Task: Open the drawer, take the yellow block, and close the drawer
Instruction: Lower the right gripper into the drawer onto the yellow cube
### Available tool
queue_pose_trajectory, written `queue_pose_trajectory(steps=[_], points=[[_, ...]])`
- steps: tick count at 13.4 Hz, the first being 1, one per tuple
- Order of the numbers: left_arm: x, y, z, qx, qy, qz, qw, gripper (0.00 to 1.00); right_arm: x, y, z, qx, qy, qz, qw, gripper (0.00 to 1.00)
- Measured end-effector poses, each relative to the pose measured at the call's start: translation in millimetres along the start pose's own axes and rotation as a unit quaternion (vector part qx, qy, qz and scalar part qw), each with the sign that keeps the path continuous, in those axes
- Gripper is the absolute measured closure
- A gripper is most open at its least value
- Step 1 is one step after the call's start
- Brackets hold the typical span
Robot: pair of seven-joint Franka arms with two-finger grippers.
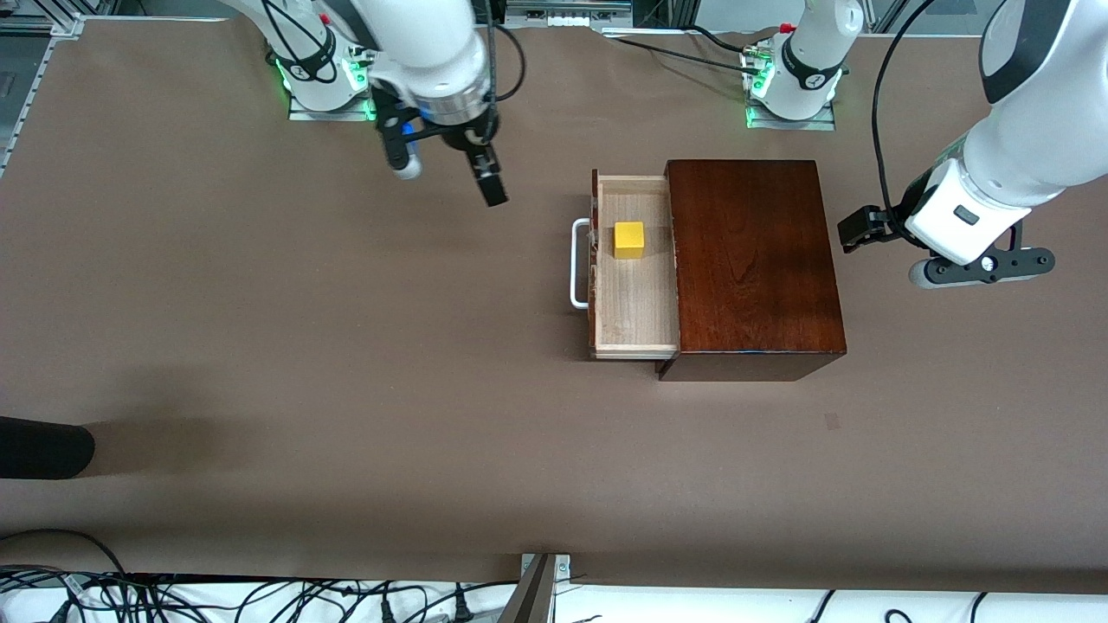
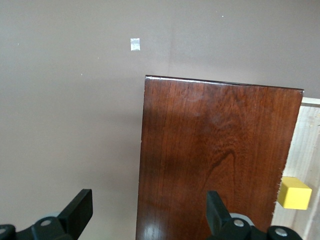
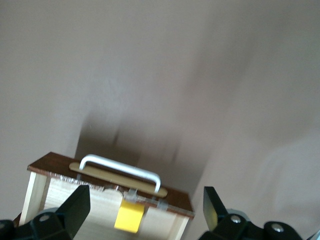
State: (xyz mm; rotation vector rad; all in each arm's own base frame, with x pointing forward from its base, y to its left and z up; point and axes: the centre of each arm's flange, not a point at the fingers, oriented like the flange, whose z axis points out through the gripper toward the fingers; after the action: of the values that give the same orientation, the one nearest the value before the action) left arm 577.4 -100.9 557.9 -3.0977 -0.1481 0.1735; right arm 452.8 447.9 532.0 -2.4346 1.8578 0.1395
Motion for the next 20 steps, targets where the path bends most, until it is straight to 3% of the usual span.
queue_pose_trajectory(steps=[8, 13, 20], points=[[-6, -33, 5, -0.014, 0.011, 0.001, 1.000, 0.00, -67, 10, 51, 0.009, -0.029, 0.080, 0.996, 0.00], [-14, -32, -11, -0.015, 0.025, 0.003, 1.000, 0.00, -108, 12, 107, 0.023, -0.018, 0.091, 0.995, 0.00], [-14, -60, -15, -0.013, 0.029, -0.004, 0.999, 0.00, -117, -28, 169, 0.038, -0.044, 0.104, 0.993, 0.00]])
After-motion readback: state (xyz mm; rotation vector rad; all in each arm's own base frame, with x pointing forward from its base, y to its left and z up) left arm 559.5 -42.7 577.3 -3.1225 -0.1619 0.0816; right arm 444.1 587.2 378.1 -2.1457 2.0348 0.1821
